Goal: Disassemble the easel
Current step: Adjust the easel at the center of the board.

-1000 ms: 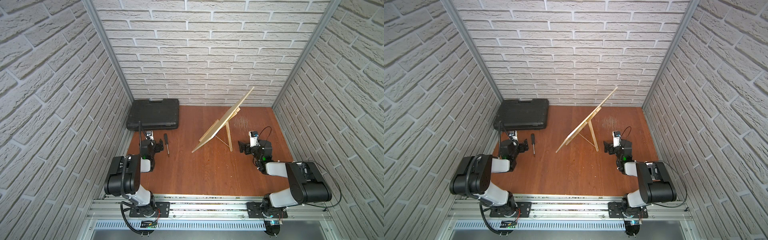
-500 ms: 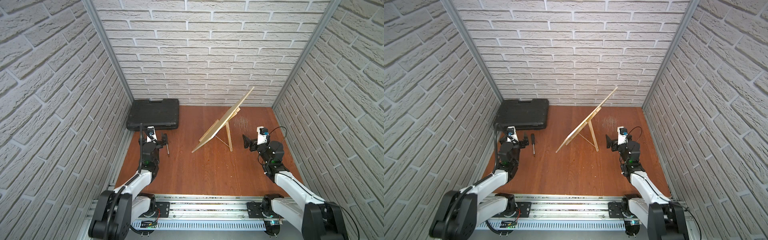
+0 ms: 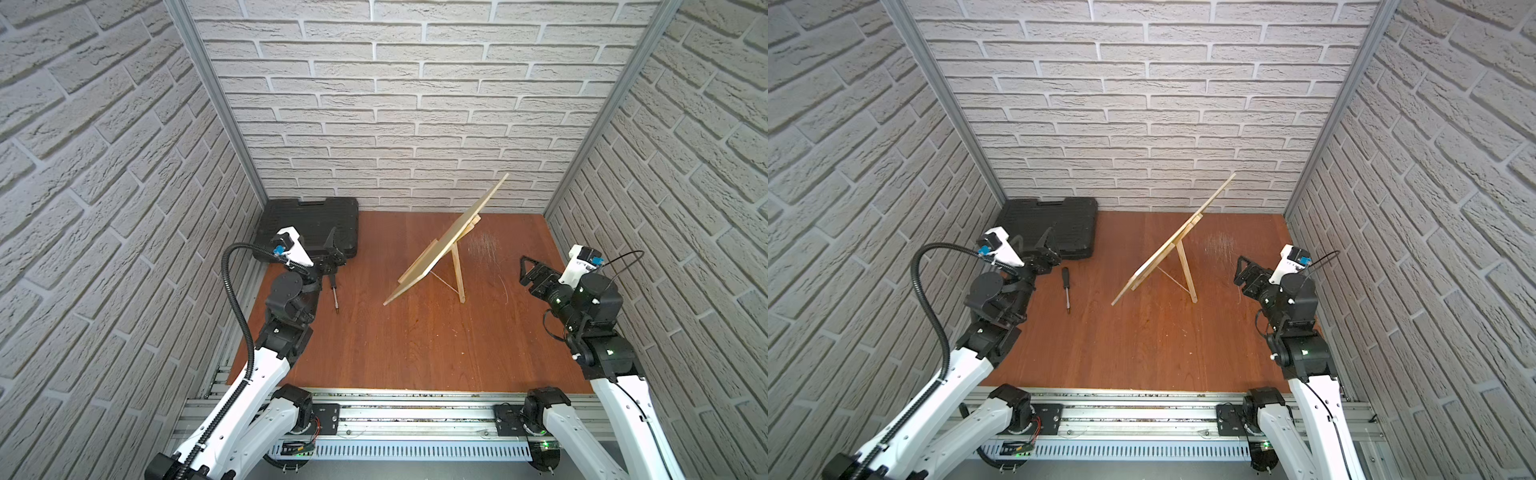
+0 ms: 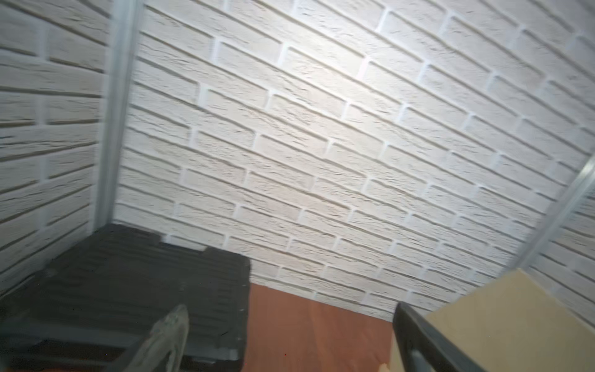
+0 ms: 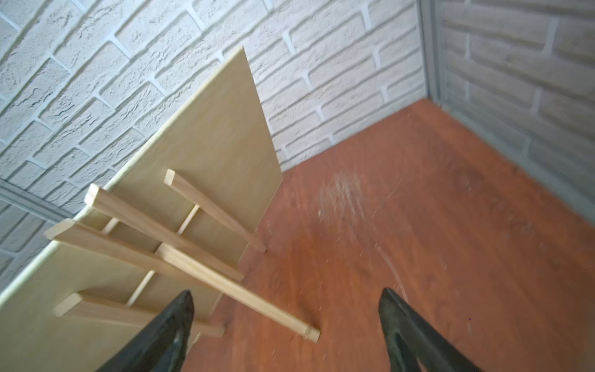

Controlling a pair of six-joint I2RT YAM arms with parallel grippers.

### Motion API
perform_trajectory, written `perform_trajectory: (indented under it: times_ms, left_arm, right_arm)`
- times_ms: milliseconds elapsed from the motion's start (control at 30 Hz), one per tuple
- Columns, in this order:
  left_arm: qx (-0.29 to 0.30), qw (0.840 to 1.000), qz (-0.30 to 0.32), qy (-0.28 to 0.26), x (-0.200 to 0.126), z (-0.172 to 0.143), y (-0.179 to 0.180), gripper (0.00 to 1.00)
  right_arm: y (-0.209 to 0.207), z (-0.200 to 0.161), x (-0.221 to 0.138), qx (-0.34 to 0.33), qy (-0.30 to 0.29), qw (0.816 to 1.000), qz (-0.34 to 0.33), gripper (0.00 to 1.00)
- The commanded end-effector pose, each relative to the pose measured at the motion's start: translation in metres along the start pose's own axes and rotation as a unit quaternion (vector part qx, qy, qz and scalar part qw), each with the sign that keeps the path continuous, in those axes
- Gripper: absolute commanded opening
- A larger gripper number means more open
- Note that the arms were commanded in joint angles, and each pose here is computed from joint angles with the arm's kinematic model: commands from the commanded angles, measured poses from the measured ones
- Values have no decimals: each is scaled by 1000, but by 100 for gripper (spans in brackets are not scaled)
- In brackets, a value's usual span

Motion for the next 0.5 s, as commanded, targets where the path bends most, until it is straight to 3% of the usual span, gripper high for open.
perform_trajectory:
  times_ms: [0, 100, 200, 300, 467]
  left_arm:
    - [-8, 984, -64, 163, 1, -25, -18, 98]
    - [-4, 959, -79, 273, -3, -31, -29, 98]
    - [12, 935, -59, 350, -10, -41, -27, 98]
    - [22, 923, -50, 380, -17, -56, -23, 98]
    - [41, 913, -6, 407, -19, -85, -3, 97]
  right_arm:
    - [13, -14, -13, 48, 160, 986, 27, 82]
    - [33, -4, -22, 88, 229, 967, 63, 77]
    - [52, 12, -38, 108, 209, 969, 80, 76]
    - [73, 30, -50, 104, 193, 973, 73, 75]
    - [120, 32, -34, 83, 242, 966, 47, 76]
Point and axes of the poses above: each gripper's point midway between its finger pads, its own x axis out along the fingers, its own y axis along the line the jaws close on, z = x × y, the point moved 8 cm from there along -x, back along the fingers, and after that the axes turned 9 degrees about -x, right-handed, at the moved point
